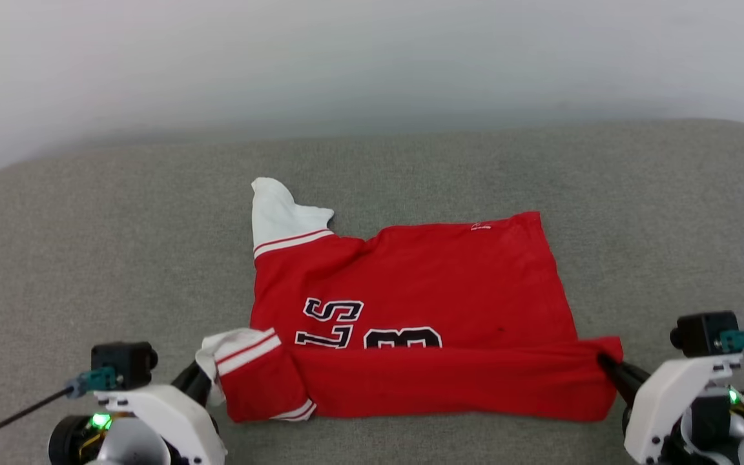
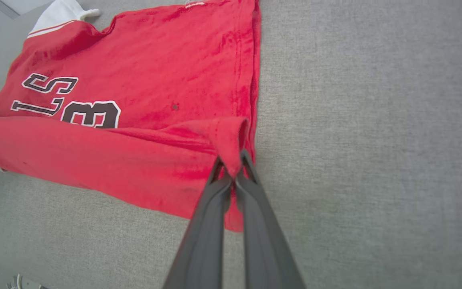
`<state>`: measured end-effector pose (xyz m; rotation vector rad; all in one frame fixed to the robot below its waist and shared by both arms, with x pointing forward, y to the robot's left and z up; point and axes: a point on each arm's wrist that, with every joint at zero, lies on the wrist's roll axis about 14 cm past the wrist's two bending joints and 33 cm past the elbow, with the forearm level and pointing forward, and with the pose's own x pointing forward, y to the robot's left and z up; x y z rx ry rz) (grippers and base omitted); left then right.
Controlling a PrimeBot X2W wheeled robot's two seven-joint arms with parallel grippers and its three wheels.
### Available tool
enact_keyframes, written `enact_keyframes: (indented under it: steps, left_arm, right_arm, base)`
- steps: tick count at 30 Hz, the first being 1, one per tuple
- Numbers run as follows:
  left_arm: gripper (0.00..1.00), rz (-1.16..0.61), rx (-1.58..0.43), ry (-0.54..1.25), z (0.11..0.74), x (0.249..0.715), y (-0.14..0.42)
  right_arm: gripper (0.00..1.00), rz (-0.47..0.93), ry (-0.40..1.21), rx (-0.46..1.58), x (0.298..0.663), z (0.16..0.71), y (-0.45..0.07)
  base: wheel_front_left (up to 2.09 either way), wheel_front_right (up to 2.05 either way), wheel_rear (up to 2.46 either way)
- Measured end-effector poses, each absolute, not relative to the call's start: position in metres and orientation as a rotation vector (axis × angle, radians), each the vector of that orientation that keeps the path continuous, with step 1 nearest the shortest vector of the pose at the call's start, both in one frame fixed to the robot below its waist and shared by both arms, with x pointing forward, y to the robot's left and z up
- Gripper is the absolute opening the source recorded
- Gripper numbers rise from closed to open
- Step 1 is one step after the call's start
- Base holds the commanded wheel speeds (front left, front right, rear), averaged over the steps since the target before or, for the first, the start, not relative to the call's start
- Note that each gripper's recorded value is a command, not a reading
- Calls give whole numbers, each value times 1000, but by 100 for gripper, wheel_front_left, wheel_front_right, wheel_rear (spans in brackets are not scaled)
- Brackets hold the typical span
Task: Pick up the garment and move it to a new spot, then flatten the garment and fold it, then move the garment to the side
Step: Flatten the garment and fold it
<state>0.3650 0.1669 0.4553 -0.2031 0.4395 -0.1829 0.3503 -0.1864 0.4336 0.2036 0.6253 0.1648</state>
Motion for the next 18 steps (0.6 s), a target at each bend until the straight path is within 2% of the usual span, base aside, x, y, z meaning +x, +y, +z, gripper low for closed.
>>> enact_keyframes:
  steps: [8, 11, 13, 14, 15, 16, 17, 18]
  left_arm:
    - [0, -203, -189, 453, 438, 405, 166]
    - [0, -217, -202, 504, 420, 407, 160]
    - [0, -226, -212, 536, 409, 406, 157]
    - [0, -223, -216, 544, 405, 406, 157]
    - [7, -224, -222, 549, 403, 406, 156]
    - [32, -223, -229, 553, 401, 404, 155]
    - [49, -224, -234, 547, 402, 404, 154]
    - [96, -219, -238, 535, 404, 404, 155]
  right_arm:
    - [0, 199, 596, 166, 403, 427, -180]
    - [0, 214, 626, 158, 411, 410, -174]
    - [45, 219, 650, 167, 412, 397, -171]
    - [96, 222, 662, 170, 411, 391, -169]
    - [100, 224, 668, 175, 410, 388, -167]
    - [100, 228, 667, 178, 410, 386, -166]
    - [100, 231, 656, 180, 410, 387, -164]
    - [100, 231, 628, 184, 412, 390, -164]
  base:
    - [0, 0, 0]
    - [0, 0, 0]
    - [0, 0, 0]
    - [0, 0, 0]
    - [0, 0, 0]
    - [0, 0, 0]
    - [0, 0, 0]
    - [0, 0, 0]
